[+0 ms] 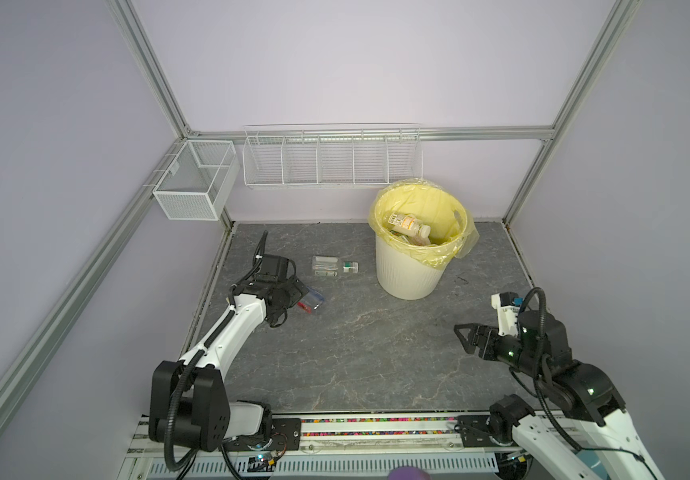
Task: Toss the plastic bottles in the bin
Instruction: 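Withdraw the empty right gripper from the bin back over the table, then lower the left gripper onto the blue-capped bottle and close on it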
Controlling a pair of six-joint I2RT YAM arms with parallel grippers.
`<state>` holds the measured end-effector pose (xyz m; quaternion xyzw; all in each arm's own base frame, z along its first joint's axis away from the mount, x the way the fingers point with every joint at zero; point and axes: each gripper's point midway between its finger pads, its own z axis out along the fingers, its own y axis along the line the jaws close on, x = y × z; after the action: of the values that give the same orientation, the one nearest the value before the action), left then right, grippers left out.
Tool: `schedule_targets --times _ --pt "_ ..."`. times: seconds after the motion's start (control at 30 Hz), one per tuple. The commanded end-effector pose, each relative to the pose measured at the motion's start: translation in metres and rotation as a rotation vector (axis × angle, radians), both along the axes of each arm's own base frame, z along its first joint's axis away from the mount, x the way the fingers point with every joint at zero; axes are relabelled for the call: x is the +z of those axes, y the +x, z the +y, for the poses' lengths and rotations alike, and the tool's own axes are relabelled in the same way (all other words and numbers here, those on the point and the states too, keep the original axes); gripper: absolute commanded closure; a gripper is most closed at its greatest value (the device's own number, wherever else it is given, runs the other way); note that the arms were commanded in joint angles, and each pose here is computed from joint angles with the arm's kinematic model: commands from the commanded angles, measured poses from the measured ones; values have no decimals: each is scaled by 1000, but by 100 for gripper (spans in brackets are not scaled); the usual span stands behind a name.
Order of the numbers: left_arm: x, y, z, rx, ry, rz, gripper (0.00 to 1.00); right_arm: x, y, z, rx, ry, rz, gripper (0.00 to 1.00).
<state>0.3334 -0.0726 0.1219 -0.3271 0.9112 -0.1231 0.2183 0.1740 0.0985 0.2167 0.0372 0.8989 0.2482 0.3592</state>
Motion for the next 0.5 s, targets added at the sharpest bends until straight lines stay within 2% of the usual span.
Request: schedule_targets --times 0.0,0.23,0.47 --pt "1 18 -4 -5 -4 11 0 -13 0 2 27 -20 4 12" --pt "-14 36 -17 16 -63 22 0 -26 7 10 60 -29 30 12" --pt "-26 46 -18 25 -13 47 0 -38 13 10 42 -29 17 12"
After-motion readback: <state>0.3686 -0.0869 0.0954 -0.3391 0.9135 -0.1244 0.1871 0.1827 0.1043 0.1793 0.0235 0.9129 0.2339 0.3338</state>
